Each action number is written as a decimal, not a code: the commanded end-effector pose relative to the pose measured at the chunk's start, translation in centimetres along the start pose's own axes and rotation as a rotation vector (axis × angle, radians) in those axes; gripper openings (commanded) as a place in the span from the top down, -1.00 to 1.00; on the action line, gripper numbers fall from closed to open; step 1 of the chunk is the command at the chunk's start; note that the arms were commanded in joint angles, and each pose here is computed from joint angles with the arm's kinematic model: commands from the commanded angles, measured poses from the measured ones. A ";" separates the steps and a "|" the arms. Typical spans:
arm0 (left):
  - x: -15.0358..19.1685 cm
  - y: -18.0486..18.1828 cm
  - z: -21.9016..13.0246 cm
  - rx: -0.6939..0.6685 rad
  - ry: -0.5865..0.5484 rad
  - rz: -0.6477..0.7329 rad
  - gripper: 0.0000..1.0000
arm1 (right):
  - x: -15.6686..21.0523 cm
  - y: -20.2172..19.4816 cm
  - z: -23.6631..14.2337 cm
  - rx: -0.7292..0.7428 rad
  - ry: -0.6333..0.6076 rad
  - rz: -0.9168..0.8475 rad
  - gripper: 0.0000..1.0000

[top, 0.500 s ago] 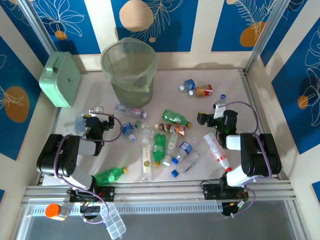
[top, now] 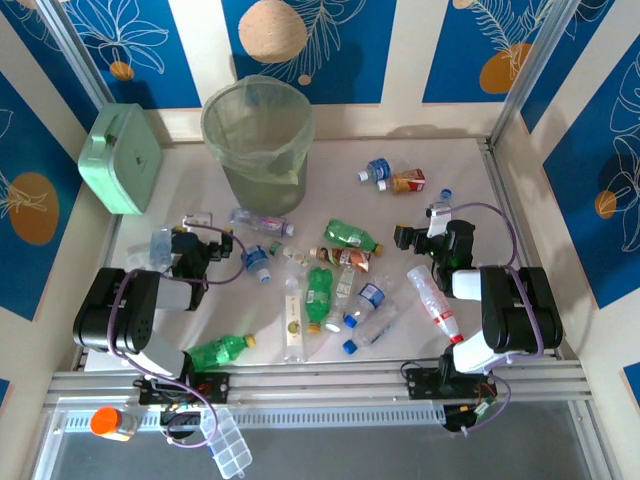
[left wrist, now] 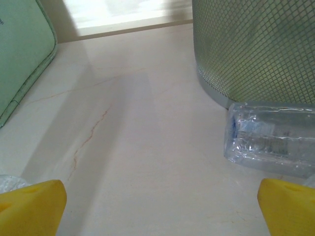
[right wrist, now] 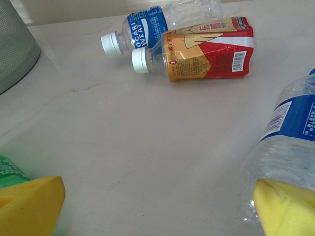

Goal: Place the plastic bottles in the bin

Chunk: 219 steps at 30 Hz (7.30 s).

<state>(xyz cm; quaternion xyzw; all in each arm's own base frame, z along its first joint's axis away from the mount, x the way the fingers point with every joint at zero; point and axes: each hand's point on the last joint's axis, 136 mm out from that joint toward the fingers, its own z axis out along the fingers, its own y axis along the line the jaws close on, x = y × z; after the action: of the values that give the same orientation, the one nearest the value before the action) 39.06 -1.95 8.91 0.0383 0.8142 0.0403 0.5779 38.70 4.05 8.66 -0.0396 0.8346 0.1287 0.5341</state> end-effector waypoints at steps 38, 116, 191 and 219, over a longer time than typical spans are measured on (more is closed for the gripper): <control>-16.9 -5.8 -13.5 0.144 -0.448 0.037 -0.99 | -12.4 19.8 -10.6 -0.305 -0.257 -0.389 -0.98; 13.6 -8.1 -23.2 -0.550 1.002 -0.979 -0.30 | -6.3 17.2 -18.2 -0.141 0.298 0.164 -0.89; -8.0 -13.6 -21.8 0.582 0.510 -0.309 0.31 | -9.9 26.2 -22.3 -0.556 0.180 -0.087 -0.60; -37.0 -12.2 -0.7 0.407 0.112 -0.450 0.44 | -10.7 23.9 -19.7 -0.433 0.199 -0.078 -0.60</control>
<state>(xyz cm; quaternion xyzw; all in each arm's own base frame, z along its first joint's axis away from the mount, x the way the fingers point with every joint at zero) 48.47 -19.87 40.31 -0.0141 0.8447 -0.2635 0.4656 21.13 21.00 31.05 -0.1861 0.8328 0.2796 0.4400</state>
